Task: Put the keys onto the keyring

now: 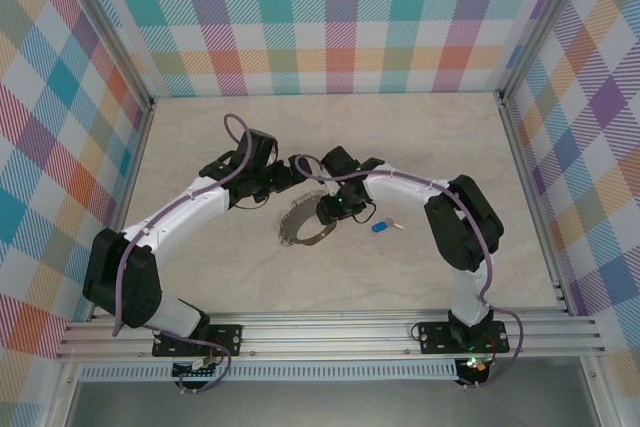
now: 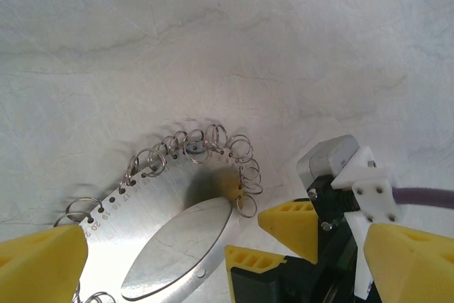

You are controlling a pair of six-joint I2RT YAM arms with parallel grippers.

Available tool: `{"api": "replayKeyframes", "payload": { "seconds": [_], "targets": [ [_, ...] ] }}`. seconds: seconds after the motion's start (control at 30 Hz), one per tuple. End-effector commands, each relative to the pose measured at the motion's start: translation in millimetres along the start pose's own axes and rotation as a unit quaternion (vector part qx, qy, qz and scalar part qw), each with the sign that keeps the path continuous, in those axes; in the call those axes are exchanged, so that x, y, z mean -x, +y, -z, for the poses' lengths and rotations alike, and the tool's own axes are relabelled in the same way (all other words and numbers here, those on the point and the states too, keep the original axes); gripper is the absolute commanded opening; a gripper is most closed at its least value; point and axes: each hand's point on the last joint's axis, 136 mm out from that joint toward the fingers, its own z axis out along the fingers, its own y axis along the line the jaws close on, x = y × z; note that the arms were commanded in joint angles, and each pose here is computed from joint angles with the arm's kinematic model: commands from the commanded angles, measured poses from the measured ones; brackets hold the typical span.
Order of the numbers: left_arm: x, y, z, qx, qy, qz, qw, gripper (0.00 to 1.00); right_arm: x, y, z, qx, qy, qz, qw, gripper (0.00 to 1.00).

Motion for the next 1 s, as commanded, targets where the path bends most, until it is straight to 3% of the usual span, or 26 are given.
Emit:
{"api": "replayKeyframes", "payload": {
  "seconds": [0.0, 0.97],
  "targets": [
    [4.9, -0.8, 5.8, 0.002, -0.007, -0.007, 1.0, 1.0, 5.0, -2.5, 0.8, -0.03, 0.001, 0.041, 0.999, 0.51],
    [9.0, 8.9, 19.1, 0.013, -0.018, -0.005, 1.0, 1.0, 2.0, -22.4, -22.5, -0.092, 0.031, 0.076, 0.992, 0.41]
  ]
}}
